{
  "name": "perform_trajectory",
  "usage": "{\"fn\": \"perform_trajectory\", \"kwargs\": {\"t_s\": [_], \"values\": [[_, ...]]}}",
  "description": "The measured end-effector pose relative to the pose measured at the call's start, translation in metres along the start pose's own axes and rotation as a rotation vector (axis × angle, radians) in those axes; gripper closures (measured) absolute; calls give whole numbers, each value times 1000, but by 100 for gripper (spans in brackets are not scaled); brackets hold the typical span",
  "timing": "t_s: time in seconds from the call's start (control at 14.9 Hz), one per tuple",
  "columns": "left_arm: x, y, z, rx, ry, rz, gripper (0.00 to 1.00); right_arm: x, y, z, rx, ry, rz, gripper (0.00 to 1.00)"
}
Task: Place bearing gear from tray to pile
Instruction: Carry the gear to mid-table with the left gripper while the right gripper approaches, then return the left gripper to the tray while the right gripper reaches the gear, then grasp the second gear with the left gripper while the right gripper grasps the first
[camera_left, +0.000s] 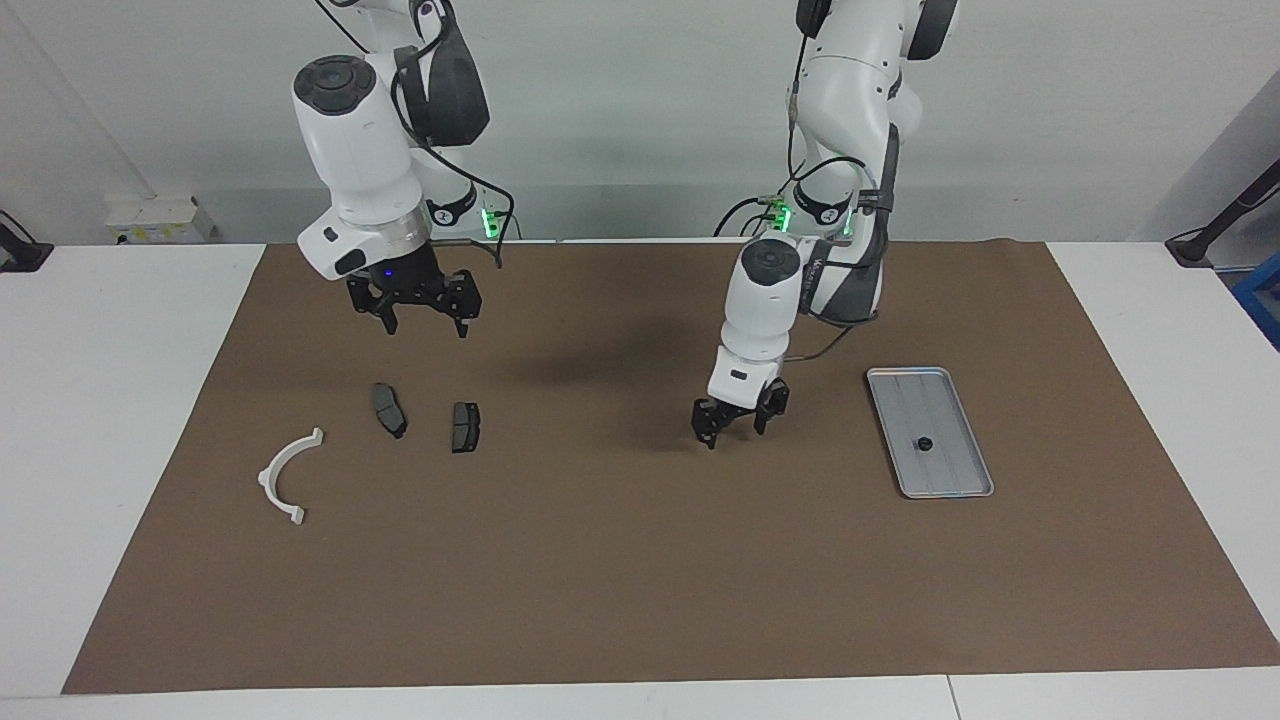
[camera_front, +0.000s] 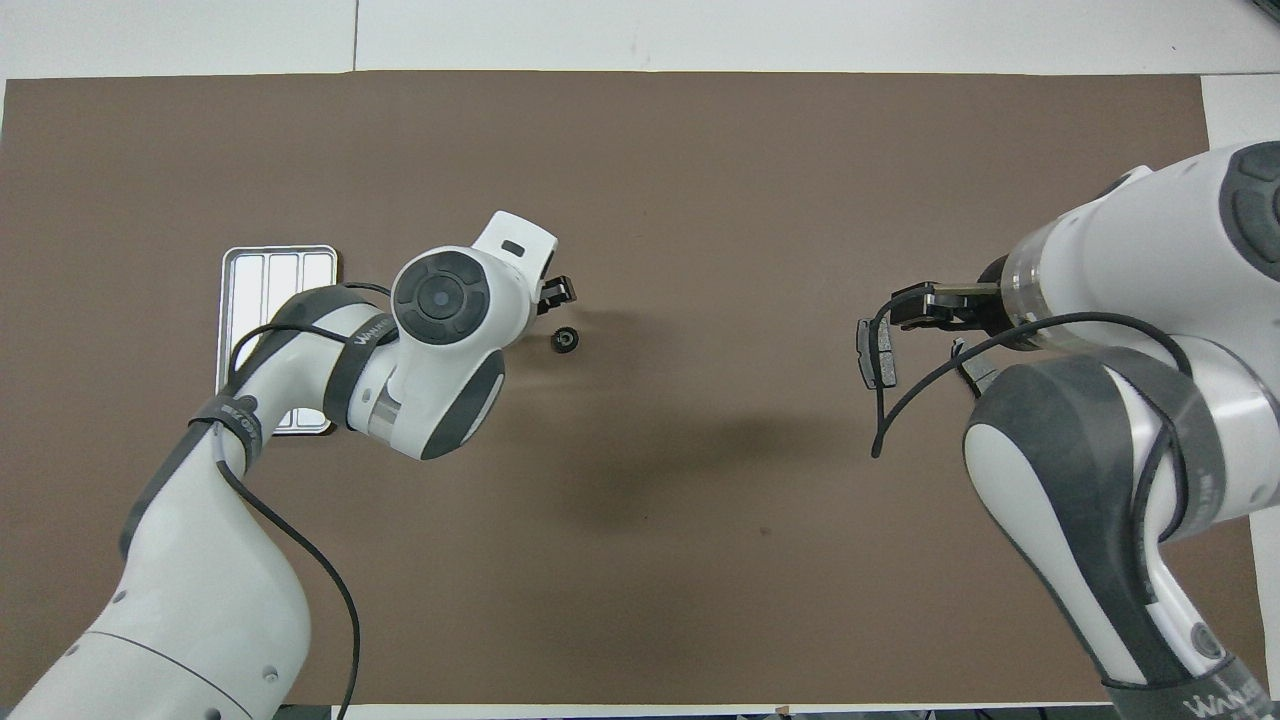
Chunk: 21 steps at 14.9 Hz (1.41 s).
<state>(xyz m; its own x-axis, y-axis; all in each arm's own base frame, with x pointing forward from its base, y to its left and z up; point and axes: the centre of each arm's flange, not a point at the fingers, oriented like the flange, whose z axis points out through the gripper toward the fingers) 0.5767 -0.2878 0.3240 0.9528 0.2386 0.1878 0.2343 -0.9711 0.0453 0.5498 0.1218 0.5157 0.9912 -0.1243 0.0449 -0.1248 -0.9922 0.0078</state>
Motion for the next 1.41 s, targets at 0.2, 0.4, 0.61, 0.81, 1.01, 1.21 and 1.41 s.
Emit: {"fn": "perform_trajectory", "kwargs": {"t_s": [0.2,0.4,0.61,0.81,1.01,1.21,1.41], "values": [[69,-67,-16,43,19,68,10,-4,-45,22,8,8,72,0],[121,-131,-36,61,42,130,12,-10,-92,53,16,9,161,0],[149,-177,-52,88,22,167,10,-22,-147,83,34,18,256,0],[165,-210,-72,61,-69,185,12,-27,-202,95,53,25,323,0],[161,-234,-79,28,-190,182,10,-26,-246,106,61,24,338,0],[141,-234,-65,7,-260,177,14,-32,-306,142,39,-1,368,0],[119,-235,-37,-3,-250,176,9,-32,-345,179,24,-2,354,0]]}}
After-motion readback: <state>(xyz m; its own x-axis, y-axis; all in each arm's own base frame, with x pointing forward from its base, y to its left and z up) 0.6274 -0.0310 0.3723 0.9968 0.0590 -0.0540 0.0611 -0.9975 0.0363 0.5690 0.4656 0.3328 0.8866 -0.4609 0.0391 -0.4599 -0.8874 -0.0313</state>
